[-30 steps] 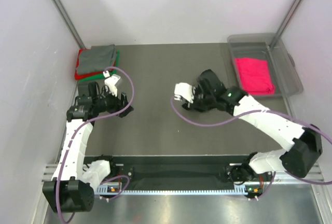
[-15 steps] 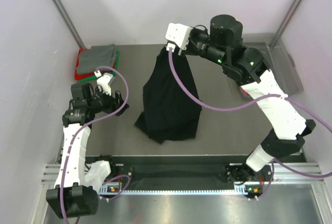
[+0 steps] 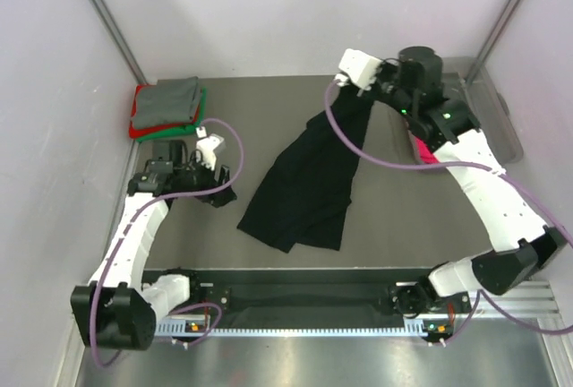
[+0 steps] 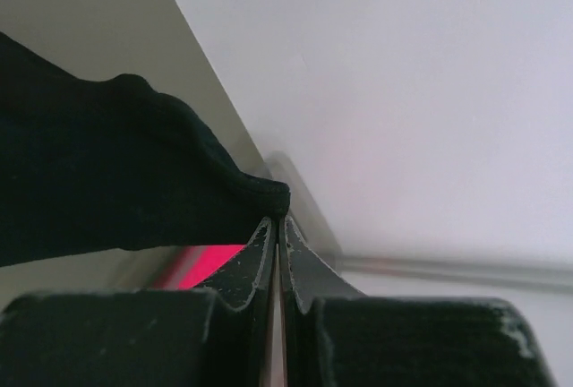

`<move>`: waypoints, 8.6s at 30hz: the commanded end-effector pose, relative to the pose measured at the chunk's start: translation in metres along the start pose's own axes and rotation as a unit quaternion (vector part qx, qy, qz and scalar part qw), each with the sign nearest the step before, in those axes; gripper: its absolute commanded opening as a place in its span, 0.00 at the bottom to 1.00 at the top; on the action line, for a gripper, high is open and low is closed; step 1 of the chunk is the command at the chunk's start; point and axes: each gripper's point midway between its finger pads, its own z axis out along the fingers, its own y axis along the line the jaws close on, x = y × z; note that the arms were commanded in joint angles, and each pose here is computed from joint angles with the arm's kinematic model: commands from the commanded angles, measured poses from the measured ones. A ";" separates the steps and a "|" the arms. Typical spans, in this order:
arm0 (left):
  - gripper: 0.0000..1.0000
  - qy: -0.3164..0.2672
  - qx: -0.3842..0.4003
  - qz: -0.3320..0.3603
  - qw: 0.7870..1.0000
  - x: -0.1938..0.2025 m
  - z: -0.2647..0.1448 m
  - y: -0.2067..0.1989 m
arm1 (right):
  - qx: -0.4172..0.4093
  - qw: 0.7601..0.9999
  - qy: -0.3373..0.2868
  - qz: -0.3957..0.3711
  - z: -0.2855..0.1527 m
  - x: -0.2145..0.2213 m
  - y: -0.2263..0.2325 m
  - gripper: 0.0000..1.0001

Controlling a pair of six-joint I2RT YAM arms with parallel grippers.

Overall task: Fold and stack the t-shirts
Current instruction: Flatten the tshirt out

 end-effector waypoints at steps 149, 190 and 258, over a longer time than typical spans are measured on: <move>0.47 0.232 0.061 -0.056 0.969 0.019 0.159 0.028 | 0.122 0.992 0.030 0.028 -0.004 0.084 0.050 0.00; 0.00 0.135 -0.090 0.058 0.985 -0.074 0.109 0.046 | 0.145 0.988 0.035 0.043 -0.018 0.094 0.050 0.00; 0.46 0.272 -0.025 0.130 0.953 0.021 0.167 0.033 | 0.029 0.991 0.098 0.085 -0.024 0.160 0.150 0.00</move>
